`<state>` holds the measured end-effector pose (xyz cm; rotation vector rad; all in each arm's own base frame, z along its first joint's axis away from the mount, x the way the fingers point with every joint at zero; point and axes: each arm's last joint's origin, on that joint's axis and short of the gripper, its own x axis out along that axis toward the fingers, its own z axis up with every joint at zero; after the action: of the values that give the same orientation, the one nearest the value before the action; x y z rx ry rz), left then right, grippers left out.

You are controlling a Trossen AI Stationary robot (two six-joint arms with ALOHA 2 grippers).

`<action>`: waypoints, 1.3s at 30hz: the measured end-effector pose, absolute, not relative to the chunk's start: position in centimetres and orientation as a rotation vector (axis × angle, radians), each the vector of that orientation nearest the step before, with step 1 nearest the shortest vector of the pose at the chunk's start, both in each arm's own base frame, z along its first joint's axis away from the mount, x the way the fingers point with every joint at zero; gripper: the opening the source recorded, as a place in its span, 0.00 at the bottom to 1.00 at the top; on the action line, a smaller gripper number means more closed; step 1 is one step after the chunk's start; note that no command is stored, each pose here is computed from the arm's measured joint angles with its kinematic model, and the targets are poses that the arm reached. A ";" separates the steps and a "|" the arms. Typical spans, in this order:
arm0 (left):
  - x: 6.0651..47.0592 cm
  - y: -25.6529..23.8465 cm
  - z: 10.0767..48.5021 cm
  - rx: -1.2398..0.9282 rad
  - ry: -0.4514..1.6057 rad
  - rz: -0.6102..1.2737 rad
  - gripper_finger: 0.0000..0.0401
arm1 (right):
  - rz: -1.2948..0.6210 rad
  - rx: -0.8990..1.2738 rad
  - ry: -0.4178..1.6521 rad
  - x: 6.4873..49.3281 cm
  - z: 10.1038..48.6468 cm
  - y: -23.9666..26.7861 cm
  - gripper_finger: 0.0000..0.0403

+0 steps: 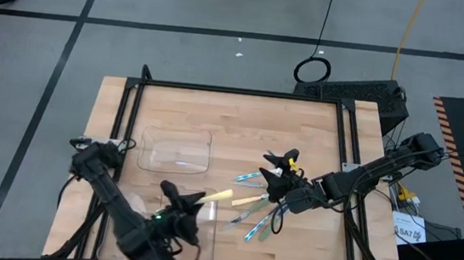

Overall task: Sort silverware by color (type)
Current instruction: Put the top left yellow table knife into the bottom left transparent bin

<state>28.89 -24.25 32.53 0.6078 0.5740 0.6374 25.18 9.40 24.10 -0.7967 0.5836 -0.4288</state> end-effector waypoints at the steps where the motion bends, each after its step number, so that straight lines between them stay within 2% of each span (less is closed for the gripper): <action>1: 28.4 -24.0 32.5 0.603 0.560 0.643 0.12 | -0.430 -0.787 0.581 25.2 24.1 9.4 0.57; 6: 25.7 -21.6 33.2 0.514 0.528 0.670 0.12 | -0.394 -0.741 0.575 25.2 24.0 9.5 0.57; 10: 23.1 -19.7 33.3 0.345 0.472 0.696 0.12 | -0.358 -0.725 0.572 25.1 23.9 9.8 0.57; 15: 20.9 -19.7 31.2 0.133 0.401 0.697 0.12 | -0.343 -0.715 0.569 24.9 23.9 10.3 0.57; 20: 20.1 -19.9 29.0 0.032 0.377 0.716 0.12 | -0.341 -0.682 0.575 24.6 23.7 10.6 0.57; 27: 19.6 -20.3 28.5 -0.144 0.436 0.749 0.12 | -0.322 -0.628 0.577 23.9 23.3 11.5 0.57; 39: 19.0 -21.2 27.4 -0.315 0.577 0.805 0.12 | -0.285 -0.607 0.556 23.3 23.3 12.7 0.57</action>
<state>19.01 -21.21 27.43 -0.3150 0.5772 0.8048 23.27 12.66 23.32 -0.6072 0.5559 -0.2847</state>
